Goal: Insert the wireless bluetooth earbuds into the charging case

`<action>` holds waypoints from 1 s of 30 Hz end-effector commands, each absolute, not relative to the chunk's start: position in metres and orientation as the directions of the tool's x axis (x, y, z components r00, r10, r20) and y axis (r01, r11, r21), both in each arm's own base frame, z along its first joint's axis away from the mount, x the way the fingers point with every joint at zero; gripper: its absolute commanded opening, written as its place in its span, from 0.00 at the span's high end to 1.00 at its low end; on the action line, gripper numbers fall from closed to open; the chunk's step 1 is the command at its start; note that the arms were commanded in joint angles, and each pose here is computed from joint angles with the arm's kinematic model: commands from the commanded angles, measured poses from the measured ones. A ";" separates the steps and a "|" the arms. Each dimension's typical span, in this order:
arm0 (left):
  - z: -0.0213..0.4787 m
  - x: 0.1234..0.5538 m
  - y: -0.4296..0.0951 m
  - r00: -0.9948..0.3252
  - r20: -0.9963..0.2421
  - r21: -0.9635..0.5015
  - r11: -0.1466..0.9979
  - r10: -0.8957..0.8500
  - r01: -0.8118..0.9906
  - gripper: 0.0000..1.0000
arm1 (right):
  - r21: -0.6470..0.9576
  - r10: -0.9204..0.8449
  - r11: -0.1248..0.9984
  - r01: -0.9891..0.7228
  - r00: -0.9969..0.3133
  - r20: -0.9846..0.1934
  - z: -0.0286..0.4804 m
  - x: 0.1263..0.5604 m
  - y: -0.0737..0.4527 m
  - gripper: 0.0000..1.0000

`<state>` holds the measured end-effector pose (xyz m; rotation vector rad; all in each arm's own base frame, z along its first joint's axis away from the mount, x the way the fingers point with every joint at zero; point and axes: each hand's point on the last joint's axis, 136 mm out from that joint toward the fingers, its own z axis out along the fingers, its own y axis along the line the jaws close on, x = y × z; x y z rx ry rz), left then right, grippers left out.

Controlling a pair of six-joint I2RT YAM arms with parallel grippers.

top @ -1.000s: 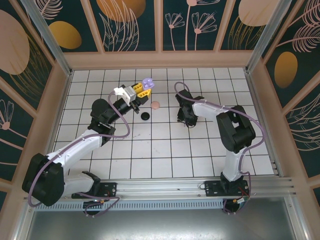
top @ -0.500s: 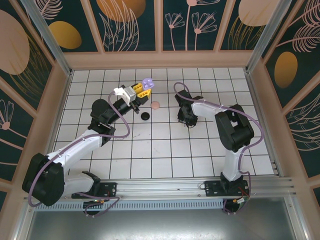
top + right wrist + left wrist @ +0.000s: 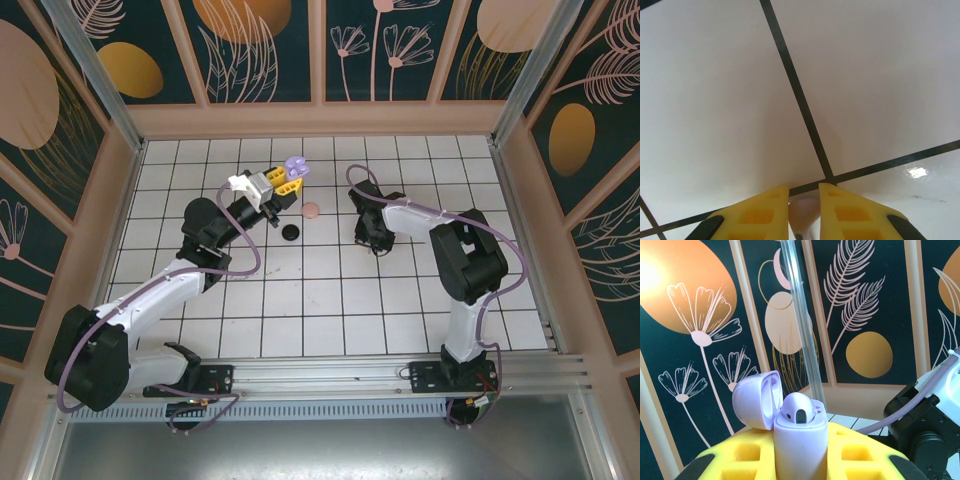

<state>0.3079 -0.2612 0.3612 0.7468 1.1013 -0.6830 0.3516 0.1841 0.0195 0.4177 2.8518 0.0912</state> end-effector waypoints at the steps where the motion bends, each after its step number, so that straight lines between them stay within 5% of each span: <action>1: 0.375 0.303 -0.263 0.334 -0.932 0.199 0.567 -0.144 0.800 1.00 | 0.156 0.285 0.956 0.248 -0.911 -0.298 0.047 0.358 0.193 0.82; 17: 0.379 0.298 -0.266 0.389 -0.915 0.274 0.551 -0.102 0.788 1.00 | 0.526 0.359 0.850 -0.020 -0.709 -0.607 0.272 0.387 0.226 0.82; 30: 0.367 0.302 -0.272 0.406 -0.910 0.306 0.530 -0.080 0.791 1.00 | 0.569 0.352 0.744 -0.351 -0.517 -0.780 0.423 0.356 0.266 0.81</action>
